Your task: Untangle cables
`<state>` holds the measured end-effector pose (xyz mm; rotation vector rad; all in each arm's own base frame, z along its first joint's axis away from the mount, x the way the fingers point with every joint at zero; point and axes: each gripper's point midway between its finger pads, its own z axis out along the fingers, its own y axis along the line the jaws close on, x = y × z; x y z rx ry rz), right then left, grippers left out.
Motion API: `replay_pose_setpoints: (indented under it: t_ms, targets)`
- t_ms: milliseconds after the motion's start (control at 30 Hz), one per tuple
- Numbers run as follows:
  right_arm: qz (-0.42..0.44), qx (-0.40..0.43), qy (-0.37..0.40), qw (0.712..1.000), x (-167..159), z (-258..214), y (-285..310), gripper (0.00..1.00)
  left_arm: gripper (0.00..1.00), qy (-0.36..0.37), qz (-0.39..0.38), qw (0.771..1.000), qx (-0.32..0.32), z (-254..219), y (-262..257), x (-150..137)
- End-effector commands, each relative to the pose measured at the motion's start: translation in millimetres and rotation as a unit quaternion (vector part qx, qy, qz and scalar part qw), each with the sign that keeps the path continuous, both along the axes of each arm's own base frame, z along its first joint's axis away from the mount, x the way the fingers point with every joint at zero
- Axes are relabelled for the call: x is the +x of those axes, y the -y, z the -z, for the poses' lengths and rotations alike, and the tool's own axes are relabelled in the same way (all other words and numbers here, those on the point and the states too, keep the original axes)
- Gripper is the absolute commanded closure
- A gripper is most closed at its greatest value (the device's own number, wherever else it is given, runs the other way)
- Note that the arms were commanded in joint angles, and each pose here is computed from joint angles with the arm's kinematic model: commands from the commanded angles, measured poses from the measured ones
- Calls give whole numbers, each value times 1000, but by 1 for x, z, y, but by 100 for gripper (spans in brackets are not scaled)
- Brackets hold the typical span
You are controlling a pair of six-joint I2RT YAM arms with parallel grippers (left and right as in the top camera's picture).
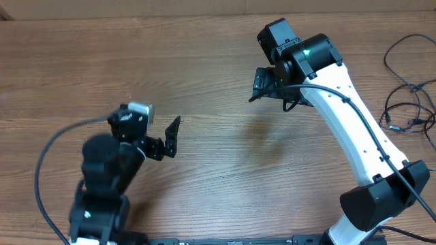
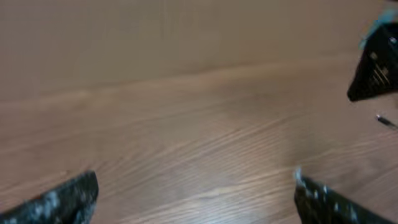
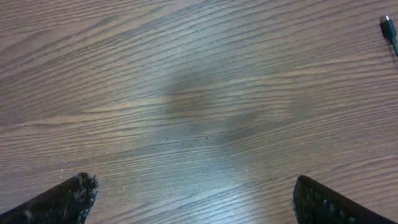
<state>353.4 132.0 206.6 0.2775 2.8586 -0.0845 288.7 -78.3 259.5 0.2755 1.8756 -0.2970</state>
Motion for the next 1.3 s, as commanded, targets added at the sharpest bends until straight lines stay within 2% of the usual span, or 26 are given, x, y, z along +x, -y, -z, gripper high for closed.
replay_pose_setpoints:
  t_ms: [0, 33, 133, 233, 533, 667, 700, 900, 1267]
  targets:
    - [3, 2, 4, 1000, -1, -3, 0, 0, 0, 119, -2, 993, -18, 3, -3, -11]
    - [3, 2, 4, 1000, -1, -3, 0, 0, 0, 143, -2, 989, -21, 0, -3, -13]
    - [3, 2, 4, 1000, -1, -3, 0, 0, 0, 277, -2, 960, -41, -13, -6, -34]
    - [3, 2, 4, 1000, -1, -3, 0, 0, 0, 348, 2, 936, -51, -16, -8, -53]
    - [3, 2, 4, 1000, -1, -3, 0, 0, 1, 401, 3, 914, -58, -36, -11, -77]
    - [3, 2, 4, 1000, -1, -3, 0, 0, 0, 328, -9, 944, -42, 1, -14, -65]
    - [3, 2, 4, 1000, -1, -3, 0, 0, 0, 288, -30, 957, -35, 21, -21, -58]
    - [3, 2, 4, 1000, -1, -3, 0, 0, 0, 134, -88, 987, 0, 98, -41, -45]
    - [3, 2, 4, 1000, -1, -3, 0, 0, 0, 125, -100, 987, 4, 103, -46, -45]
